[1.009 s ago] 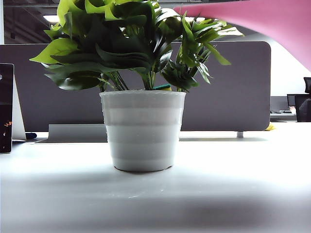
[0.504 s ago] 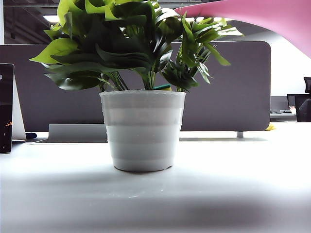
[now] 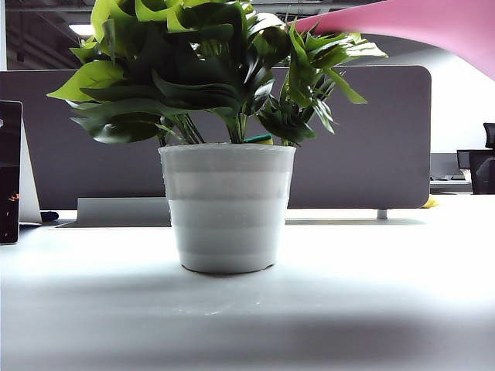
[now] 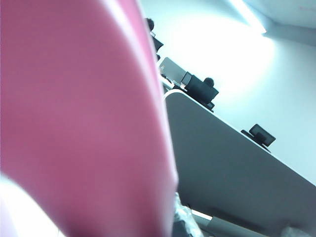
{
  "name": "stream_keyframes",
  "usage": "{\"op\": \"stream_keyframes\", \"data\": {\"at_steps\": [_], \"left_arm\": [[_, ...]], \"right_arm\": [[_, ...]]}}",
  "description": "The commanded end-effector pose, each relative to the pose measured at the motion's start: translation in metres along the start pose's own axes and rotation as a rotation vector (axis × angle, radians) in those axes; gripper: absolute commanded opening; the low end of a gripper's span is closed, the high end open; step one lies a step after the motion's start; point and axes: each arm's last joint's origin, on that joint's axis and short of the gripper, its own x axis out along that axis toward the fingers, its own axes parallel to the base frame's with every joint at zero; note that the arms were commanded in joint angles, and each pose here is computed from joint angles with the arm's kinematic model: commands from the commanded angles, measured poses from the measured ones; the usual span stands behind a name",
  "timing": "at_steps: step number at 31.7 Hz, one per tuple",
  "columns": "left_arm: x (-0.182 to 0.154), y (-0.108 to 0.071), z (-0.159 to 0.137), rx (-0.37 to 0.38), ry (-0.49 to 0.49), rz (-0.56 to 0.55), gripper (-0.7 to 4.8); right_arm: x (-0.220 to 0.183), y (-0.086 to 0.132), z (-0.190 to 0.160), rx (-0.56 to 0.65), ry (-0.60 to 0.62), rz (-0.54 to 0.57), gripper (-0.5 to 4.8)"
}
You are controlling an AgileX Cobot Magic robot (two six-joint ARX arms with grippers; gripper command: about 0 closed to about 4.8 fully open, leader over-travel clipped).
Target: Pick up the watering can from the table, water the potted plant, and put the can back.
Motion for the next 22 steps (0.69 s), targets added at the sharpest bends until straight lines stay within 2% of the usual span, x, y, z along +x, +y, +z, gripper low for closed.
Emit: {"op": "stream_keyframes", "data": {"at_steps": [1,22], "left_arm": [[0.000,0.000,0.001,-0.003,-0.006,-0.001,-0.05],[0.000,0.000,0.001,-0.003,-0.005,-0.001,-0.05]], "right_arm": [[-0.003,-0.014,0.020,0.011,-0.128,-0.091,-0.06],[-0.004,-0.025,0.039,-0.071,-0.174,-0.088,-0.06]]}}
